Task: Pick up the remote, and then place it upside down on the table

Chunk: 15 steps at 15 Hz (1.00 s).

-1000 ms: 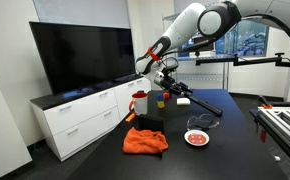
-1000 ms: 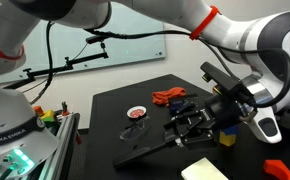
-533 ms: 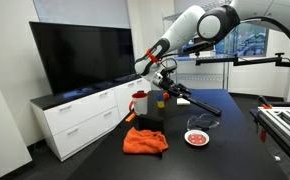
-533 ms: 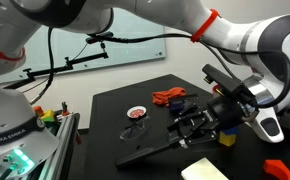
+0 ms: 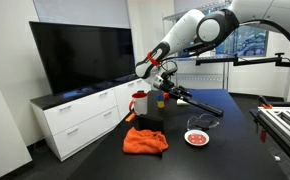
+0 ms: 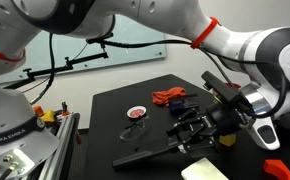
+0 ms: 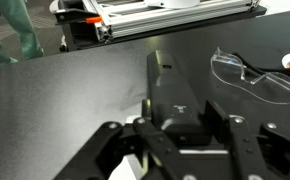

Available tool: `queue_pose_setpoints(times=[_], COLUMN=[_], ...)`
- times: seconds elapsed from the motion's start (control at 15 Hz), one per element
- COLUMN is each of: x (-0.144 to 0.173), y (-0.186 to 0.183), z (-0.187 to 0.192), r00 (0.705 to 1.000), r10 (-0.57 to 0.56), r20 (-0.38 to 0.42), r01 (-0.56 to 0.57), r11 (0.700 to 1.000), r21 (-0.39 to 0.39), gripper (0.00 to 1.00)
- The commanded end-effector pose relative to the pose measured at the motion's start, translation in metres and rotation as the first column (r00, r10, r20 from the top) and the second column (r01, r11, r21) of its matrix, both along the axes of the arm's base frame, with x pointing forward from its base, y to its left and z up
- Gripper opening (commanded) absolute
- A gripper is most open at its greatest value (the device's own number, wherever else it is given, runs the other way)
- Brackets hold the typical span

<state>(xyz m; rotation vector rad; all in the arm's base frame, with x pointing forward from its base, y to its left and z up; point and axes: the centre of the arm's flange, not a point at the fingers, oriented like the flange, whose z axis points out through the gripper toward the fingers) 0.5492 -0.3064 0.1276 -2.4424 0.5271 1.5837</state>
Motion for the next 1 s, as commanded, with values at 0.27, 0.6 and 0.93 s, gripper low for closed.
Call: queue_pose_setpoints(times=[0.27,0.6,0.93], x=[0.0121,0.0136,0.0159], y=[-0.0056,-0.0057,-0.0053], z=[0.0125,0.0136,0.0162], r00=[1.000,1.000,1.000], r10=[-0.018,-0.022,-0.024], r20=[0.002,0.003,0.008], r01=[0.018,0.022,0.024], r11=[1.000,0.999,0.999], r21=[-0.020,-0.034,-0.038], gripper=[0.32,0.82,1.00])
